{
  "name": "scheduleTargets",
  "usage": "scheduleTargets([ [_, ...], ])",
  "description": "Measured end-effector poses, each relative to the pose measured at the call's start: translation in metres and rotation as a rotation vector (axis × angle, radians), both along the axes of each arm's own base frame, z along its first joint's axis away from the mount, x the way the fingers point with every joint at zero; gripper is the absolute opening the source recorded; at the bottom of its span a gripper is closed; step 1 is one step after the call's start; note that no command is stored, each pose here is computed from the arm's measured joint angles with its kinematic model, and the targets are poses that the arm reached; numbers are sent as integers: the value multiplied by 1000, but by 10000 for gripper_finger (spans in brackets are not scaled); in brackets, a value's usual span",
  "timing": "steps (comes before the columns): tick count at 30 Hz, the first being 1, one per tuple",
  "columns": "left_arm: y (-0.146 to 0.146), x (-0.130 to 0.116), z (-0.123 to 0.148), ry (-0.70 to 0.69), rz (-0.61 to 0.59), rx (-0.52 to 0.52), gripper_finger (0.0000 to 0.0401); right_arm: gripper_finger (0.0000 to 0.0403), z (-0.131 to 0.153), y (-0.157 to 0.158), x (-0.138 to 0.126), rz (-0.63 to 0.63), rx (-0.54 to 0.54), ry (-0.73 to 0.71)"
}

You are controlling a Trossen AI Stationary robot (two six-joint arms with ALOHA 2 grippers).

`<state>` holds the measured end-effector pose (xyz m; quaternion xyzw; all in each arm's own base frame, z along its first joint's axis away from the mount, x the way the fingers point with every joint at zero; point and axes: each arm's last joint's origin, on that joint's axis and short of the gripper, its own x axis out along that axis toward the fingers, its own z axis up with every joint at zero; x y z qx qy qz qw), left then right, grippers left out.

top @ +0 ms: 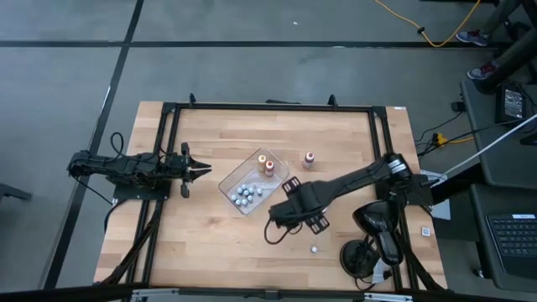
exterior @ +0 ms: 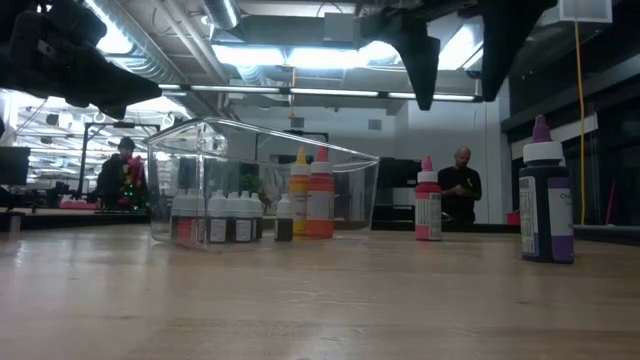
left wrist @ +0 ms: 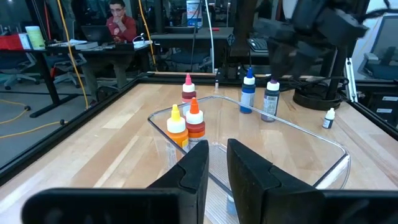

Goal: Pick & Place food coloring
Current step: Put the small black food coloring bottle into the transparent bin

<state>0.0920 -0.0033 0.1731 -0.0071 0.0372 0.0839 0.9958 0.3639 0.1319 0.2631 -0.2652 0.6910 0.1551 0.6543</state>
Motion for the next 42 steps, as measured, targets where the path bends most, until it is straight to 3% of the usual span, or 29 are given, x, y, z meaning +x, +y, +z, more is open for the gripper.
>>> scheduleTargets([
  [3, 0, 0, 0, 0, 0, 0, 52, 287, 1, -8, -4, 32, 25, -16],
  [10, 0, 0, 0, 0, 0, 0, 56, 287, -3, -2, -4, 142, 229, -3],
  [19, 0, 0, 0, 1, 0, 0, 56, 287, -15, 3, 6, 368, 236, -65],
  [29, 0, 0, 0, 1, 0, 0, 52, 287, -61, 12, -12, 713, 234, 62],
  [42, 0, 0, 0, 1, 0, 0, 52, 287, -72, 38, -22, 824, 272, 29],
])
